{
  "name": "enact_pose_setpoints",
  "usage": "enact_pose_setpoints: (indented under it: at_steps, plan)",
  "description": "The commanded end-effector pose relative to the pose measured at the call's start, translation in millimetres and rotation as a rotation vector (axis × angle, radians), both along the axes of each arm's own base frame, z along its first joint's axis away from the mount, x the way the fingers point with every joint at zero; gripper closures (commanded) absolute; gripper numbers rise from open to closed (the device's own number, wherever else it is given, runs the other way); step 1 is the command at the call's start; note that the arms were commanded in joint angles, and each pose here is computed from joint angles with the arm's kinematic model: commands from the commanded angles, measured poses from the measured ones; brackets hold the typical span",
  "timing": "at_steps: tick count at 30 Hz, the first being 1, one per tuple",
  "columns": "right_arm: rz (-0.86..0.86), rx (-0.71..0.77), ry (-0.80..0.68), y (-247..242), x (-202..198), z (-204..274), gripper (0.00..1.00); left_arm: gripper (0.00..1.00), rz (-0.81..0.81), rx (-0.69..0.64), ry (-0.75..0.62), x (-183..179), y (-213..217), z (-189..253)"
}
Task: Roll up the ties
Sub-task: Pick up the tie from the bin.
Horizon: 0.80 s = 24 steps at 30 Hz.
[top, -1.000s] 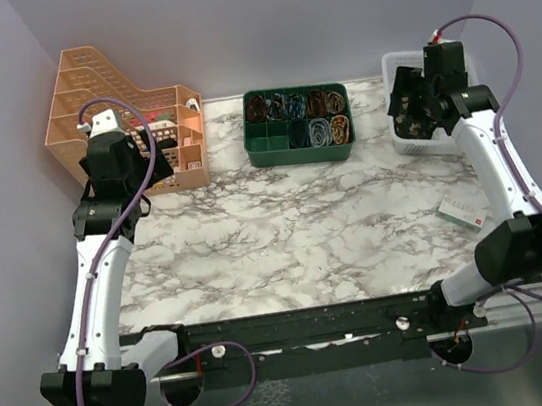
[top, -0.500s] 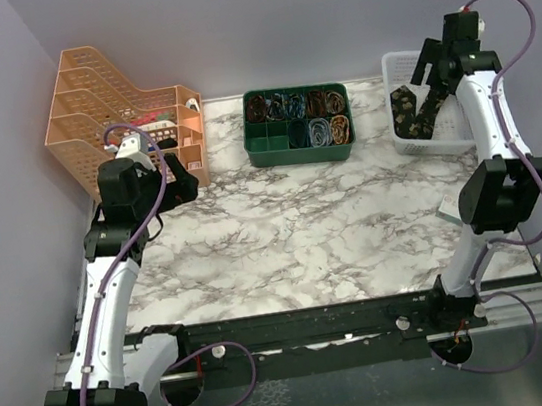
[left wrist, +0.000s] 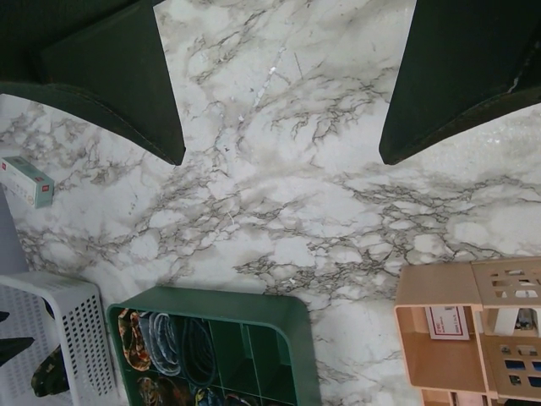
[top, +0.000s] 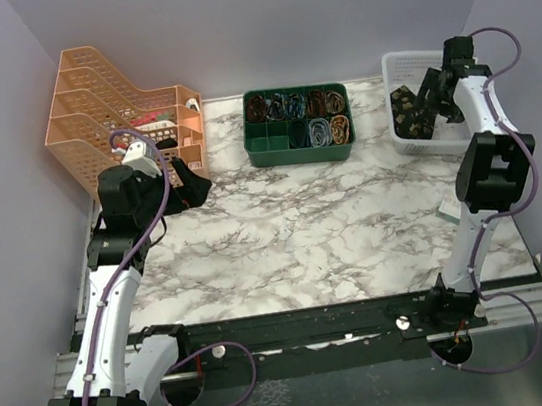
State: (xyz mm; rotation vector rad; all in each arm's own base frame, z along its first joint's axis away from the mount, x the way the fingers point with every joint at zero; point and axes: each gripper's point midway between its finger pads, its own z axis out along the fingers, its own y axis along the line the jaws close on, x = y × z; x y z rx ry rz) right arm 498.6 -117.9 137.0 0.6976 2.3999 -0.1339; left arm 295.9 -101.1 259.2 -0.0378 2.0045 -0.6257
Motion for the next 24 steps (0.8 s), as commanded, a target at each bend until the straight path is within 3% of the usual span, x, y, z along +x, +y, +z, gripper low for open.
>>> enact_pose_setpoints:
  at_steps: [1,6,11,21,24]
  plan:
    - [-0.025,0.023,-0.015,-2.5,14.9,-11.6,0.16,0.01,-0.056,-0.021,-0.027,-1.4,-9.1,3.6]
    - [-0.126,0.019,-0.008,-13.3,28.2,-36.3,0.21,0.01,-0.066,-0.028,-0.025,-2.8,-10.9,3.9]
    - [-0.087,0.045,-0.049,-8.7,44.9,-54.2,0.26,0.01,-0.061,-0.025,-0.024,-5.7,-9.7,3.7]
    - [-0.105,0.023,0.045,-16.3,47.8,-104.7,0.28,0.01,-0.054,-0.019,-0.026,-6.2,-8.2,7.5]
    - [-0.109,0.042,0.078,-13.4,44.6,-119.4,0.35,0.01,-0.046,-0.012,-0.024,-6.3,-6.5,5.4]
